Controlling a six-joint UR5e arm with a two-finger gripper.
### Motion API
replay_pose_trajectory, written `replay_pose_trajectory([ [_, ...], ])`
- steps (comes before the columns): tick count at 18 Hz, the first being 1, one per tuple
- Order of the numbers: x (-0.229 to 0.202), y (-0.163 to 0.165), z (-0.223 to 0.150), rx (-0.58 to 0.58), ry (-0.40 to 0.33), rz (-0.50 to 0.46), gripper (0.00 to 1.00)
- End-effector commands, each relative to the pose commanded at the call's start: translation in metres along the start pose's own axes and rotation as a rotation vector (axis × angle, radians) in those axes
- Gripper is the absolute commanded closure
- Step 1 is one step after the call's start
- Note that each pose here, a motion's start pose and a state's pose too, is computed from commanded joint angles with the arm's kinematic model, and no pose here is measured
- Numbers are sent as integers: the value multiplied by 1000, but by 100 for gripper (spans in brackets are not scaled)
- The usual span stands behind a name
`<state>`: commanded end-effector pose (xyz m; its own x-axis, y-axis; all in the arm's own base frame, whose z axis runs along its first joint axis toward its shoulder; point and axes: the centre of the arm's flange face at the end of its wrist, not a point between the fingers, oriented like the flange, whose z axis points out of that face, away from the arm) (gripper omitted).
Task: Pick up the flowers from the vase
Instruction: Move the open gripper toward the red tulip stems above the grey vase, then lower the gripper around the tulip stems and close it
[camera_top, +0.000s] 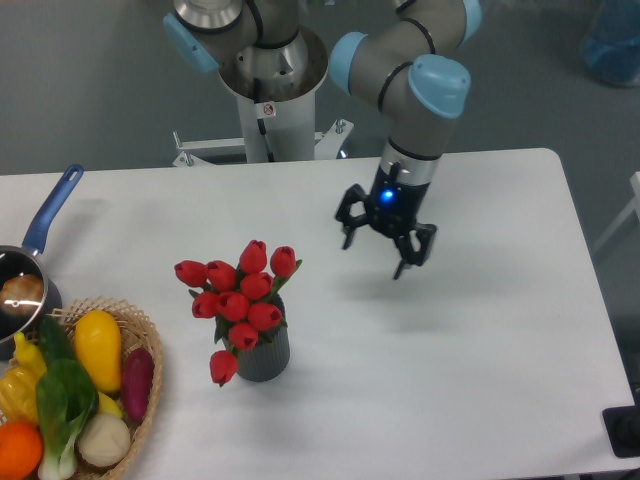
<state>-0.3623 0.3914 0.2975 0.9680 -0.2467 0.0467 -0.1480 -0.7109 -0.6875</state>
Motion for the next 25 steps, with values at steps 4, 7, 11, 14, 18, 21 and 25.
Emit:
replay_pose_trajectory([
  [4,3,-24,-5,184,39,15,0],
  [7,6,-35,-6,277,67,18,0],
  [11,5,-52,12,320,115,41,0],
  [14,5,-65,26,322,143,68,0],
  [18,-2,-69,31,322,148,76,0],
  [21,-1,-69,32,335,154,73,18],
  [25,-4,-67,34,354,162,67,81],
])
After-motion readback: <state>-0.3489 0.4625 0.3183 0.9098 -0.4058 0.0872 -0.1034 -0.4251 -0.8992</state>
